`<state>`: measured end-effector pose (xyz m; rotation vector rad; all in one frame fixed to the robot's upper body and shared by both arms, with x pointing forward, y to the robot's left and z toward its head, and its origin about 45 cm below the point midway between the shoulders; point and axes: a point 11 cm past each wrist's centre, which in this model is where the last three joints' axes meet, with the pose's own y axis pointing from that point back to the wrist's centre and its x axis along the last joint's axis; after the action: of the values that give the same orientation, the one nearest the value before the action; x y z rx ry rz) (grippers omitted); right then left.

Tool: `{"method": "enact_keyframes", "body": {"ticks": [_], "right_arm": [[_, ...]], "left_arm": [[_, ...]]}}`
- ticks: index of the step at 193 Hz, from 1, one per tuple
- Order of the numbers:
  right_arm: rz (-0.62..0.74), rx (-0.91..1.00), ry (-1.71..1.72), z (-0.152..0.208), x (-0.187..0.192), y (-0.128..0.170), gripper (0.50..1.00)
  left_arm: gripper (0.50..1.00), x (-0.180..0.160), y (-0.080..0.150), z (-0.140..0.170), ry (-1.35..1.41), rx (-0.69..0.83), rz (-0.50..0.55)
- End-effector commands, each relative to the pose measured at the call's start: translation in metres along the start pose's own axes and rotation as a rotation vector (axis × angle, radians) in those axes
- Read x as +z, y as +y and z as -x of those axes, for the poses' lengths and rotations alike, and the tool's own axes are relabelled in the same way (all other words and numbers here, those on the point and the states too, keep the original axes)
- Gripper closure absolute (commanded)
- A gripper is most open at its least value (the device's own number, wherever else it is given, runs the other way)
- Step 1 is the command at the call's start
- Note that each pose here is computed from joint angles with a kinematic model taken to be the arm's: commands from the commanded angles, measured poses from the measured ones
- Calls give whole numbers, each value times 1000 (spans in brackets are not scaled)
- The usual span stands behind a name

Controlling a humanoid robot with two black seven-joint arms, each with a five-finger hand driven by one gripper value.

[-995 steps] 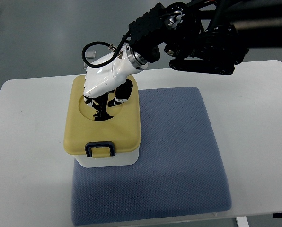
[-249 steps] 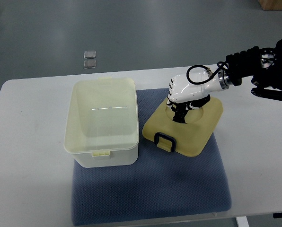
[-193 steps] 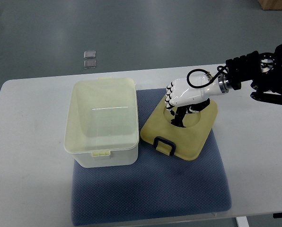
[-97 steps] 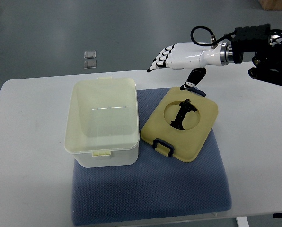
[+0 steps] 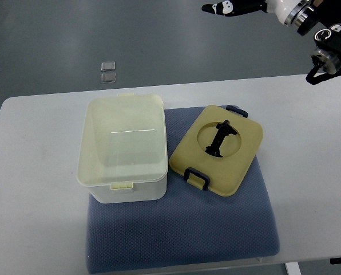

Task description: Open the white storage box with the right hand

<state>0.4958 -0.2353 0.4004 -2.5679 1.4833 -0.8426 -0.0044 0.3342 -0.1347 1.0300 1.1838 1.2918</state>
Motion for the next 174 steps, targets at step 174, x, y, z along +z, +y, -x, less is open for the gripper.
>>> {"method": "enact_keyframes", "body": {"ticks": [174], "right_arm": [[429, 394, -612, 15, 147, 75, 572]], "left_arm": [[500, 0, 0, 0, 0, 0, 0]]}}
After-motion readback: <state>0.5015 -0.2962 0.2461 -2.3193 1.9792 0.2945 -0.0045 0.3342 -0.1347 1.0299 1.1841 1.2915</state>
